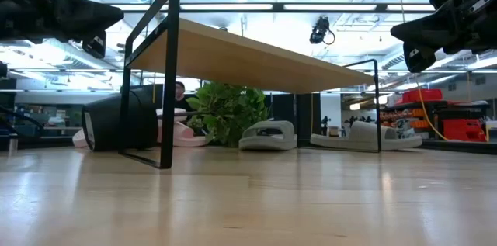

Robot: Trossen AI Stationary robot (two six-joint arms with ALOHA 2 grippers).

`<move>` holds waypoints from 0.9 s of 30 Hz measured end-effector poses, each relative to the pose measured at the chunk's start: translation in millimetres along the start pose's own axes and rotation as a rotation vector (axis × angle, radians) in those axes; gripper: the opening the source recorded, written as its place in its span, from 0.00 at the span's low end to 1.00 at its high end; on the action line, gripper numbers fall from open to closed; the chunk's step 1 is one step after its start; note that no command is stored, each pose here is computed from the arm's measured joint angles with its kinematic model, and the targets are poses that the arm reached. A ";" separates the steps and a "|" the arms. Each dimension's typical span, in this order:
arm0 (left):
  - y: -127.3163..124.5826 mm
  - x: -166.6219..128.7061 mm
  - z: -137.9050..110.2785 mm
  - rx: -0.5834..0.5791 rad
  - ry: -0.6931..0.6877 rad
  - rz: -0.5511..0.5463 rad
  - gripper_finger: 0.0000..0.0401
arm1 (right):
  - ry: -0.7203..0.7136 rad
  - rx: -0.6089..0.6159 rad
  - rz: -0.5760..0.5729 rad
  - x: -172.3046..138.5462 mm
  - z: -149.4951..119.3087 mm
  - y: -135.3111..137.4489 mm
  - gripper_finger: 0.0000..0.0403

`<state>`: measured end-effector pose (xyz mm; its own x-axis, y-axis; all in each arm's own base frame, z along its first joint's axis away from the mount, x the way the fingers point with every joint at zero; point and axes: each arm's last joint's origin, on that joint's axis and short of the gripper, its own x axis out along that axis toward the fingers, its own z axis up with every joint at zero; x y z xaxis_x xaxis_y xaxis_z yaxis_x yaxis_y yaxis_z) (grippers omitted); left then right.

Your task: Pick and place slides into the shelf

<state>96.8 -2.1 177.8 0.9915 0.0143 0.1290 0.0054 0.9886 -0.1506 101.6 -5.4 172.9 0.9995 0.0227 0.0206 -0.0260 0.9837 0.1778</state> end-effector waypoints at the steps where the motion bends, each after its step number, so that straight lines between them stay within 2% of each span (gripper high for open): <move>1: 0.0 0.0 0.1 0.000 0.000 0.000 0.09 | 0.001 0.000 0.000 0.0 -0.1 0.0 0.06; 12: 0.0 0.0 0.1 0.000 0.000 0.000 0.06 | 0.000 0.000 0.000 0.0 -0.1 0.0 0.06; 21: 0.0 0.0 0.0 0.000 0.000 0.000 0.09 | 0.000 0.000 0.000 0.0 0.0 0.0 0.06; 27: 0.0 0.0 0.0 0.000 0.000 0.000 0.08 | 0.000 0.000 0.000 0.0 -0.1 0.0 0.06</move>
<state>96.8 -2.1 177.8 0.9915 0.0141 0.1290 0.0056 0.9886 -0.1506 101.6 -5.4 172.8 0.9995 0.0226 0.0203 -0.0258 0.9838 0.1775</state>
